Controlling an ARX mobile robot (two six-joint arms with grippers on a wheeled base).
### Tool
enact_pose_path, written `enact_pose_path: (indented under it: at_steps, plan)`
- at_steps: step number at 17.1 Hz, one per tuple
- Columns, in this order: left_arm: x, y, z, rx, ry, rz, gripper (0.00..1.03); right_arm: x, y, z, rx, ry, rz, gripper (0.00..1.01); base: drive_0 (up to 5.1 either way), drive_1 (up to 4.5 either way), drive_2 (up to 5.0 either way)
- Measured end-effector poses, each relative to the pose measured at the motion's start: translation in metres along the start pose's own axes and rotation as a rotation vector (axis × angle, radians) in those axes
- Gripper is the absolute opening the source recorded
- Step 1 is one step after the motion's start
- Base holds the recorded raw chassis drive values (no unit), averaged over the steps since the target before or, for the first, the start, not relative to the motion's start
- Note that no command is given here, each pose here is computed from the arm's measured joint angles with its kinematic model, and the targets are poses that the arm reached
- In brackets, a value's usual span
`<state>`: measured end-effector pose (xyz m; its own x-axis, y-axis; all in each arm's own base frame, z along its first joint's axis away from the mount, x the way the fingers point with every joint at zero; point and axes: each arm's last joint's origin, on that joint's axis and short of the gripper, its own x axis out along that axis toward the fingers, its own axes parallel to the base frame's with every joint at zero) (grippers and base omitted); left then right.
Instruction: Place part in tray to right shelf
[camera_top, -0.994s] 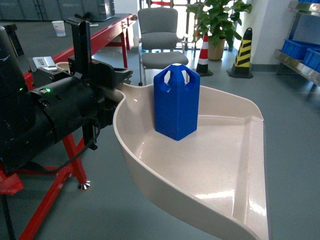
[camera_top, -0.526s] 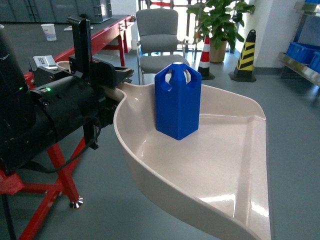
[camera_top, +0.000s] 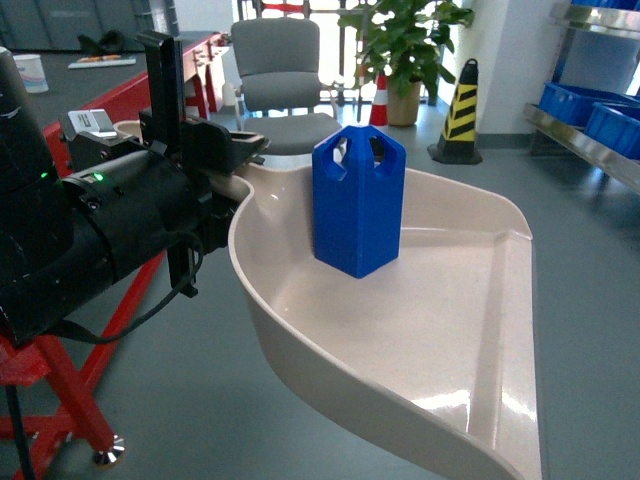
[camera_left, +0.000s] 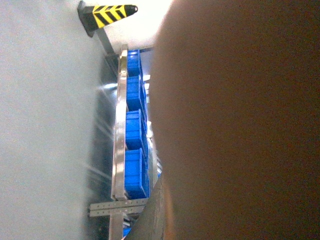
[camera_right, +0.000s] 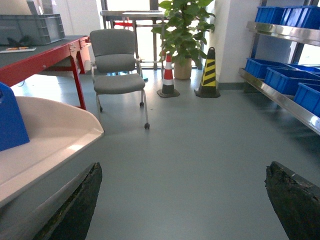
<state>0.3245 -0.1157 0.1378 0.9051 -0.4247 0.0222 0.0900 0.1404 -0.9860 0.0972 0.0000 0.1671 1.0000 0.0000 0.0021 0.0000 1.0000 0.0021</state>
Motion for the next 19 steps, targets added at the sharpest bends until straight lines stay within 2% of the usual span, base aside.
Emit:
enact_pose_path:
  at_steps: [19]
  plan:
    - [-0.0001,-0.0001,-0.001,0.0,0.002,-0.002,0.12,0.0,0.0,0.0002,0.0,-0.002,0.0,0.98,-1.6,-1.58,-1.6]
